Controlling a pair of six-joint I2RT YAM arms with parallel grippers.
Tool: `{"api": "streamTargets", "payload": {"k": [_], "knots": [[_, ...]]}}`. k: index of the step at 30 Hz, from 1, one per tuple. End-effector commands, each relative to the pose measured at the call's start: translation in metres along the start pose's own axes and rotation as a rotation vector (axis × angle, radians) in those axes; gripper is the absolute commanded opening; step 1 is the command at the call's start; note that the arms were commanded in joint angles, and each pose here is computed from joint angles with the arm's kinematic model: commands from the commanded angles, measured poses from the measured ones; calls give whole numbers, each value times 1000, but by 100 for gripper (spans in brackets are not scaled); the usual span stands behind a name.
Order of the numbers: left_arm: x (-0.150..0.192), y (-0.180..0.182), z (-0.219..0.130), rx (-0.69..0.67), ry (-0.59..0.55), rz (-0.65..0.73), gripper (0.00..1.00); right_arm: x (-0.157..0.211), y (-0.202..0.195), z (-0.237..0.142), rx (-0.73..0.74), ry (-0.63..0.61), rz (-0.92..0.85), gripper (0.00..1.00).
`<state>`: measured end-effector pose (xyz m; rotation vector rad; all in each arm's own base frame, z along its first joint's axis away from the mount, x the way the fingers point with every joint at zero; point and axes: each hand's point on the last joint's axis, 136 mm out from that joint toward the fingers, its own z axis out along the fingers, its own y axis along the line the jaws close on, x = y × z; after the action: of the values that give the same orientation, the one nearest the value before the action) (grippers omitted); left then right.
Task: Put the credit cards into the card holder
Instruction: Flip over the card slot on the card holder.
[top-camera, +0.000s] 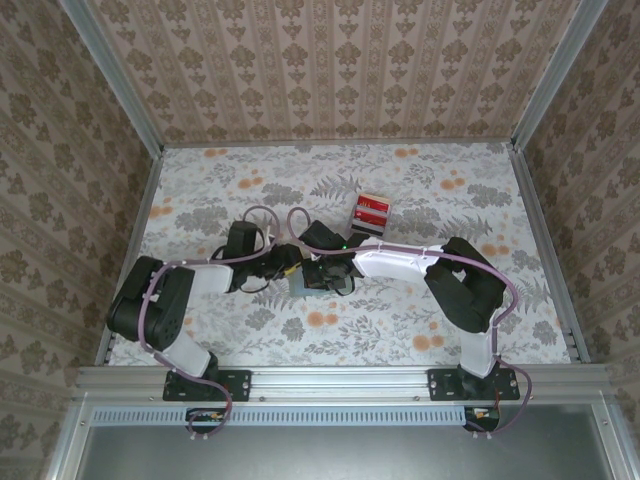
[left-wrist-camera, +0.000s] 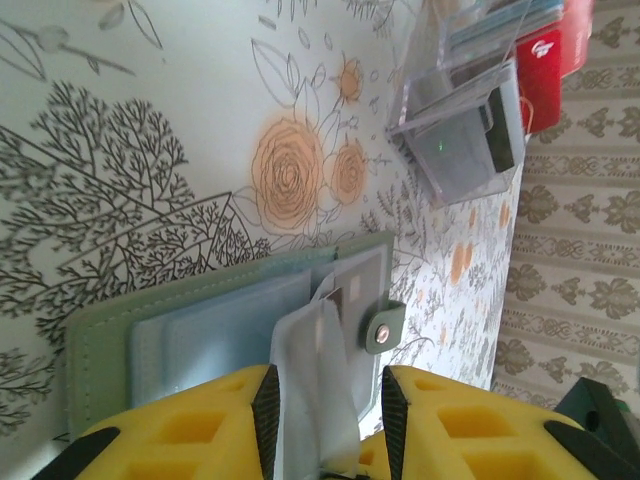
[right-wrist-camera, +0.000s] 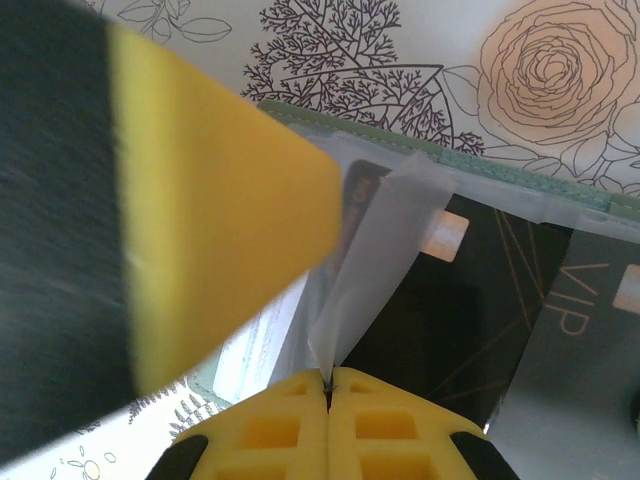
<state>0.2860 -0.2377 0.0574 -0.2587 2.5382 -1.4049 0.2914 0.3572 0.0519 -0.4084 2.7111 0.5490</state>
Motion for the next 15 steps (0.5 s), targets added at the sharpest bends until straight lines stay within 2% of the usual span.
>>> {"api": "streamTargets", "payload": {"k": [1,6,15], "knots": [[4,2,7,5,27,-10,35,-4,5,-11,-36,-24,16,0],[6,6,8,-3,31,-18,36,-4,3,-10,-32,-25,22,0],[-3,6,-8,-28,-8,-8,43,-5,1,-11,-27,-29,27,0]]}}
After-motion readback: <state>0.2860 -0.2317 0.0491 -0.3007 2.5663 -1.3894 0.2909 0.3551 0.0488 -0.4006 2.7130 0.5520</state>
